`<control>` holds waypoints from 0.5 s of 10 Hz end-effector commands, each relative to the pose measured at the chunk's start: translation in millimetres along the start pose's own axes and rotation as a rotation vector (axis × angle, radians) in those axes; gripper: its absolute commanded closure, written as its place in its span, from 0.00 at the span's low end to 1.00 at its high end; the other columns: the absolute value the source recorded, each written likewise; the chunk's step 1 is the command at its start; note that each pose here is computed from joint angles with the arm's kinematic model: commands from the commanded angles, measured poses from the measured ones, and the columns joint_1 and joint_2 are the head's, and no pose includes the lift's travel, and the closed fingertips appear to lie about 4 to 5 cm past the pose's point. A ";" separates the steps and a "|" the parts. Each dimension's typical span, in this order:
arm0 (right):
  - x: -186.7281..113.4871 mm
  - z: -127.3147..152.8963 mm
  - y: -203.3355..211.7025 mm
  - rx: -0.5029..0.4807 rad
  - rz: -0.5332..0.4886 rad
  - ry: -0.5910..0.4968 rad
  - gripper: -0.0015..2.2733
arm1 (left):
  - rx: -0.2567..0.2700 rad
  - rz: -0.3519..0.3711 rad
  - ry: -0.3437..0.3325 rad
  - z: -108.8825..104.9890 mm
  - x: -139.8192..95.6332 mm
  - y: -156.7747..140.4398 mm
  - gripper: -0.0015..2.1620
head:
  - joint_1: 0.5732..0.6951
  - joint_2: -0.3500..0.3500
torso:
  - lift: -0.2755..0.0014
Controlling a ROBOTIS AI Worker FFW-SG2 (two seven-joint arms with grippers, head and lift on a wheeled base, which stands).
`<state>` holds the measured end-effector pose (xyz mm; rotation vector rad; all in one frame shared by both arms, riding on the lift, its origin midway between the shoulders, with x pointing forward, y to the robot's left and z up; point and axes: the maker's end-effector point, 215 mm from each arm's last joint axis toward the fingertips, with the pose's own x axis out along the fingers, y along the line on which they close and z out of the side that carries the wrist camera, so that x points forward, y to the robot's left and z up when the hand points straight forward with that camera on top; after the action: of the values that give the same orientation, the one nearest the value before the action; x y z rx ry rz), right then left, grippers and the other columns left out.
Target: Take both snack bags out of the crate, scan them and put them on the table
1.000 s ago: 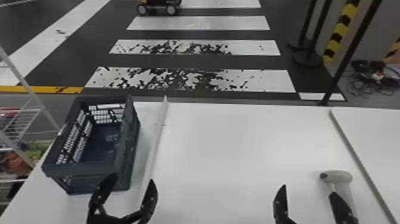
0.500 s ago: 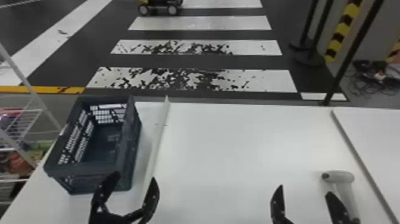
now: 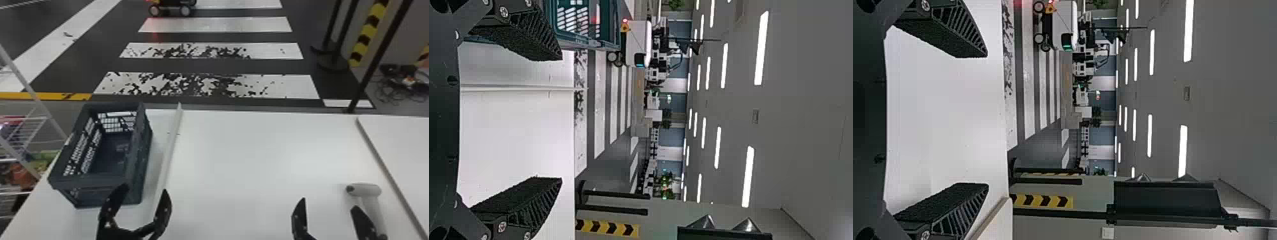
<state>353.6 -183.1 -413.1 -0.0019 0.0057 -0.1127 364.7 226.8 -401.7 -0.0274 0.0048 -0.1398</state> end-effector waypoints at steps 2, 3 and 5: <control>-1.3 0.4 -0.1 0.008 -0.002 -0.004 0.03 | -0.003 -0.001 0.001 -0.5 -0.3 -2.2 0.07 | 1.00 0.60 | 0.65; -1.5 -0.1 0.4 0.009 -0.003 -0.003 0.03 | -0.002 0.002 0.002 -1.4 -0.1 -0.7 0.07 | 1.00 0.60 | 0.65; -2.3 -2.9 1.0 0.011 -0.006 0.003 0.03 | -0.003 0.003 0.004 -4.0 2.8 0.8 0.07 | 1.00 0.60 | 0.65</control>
<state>351.8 -182.0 -414.9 0.0093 0.0058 -0.1181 366.1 227.4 -405.6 -0.0291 0.0100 -0.1361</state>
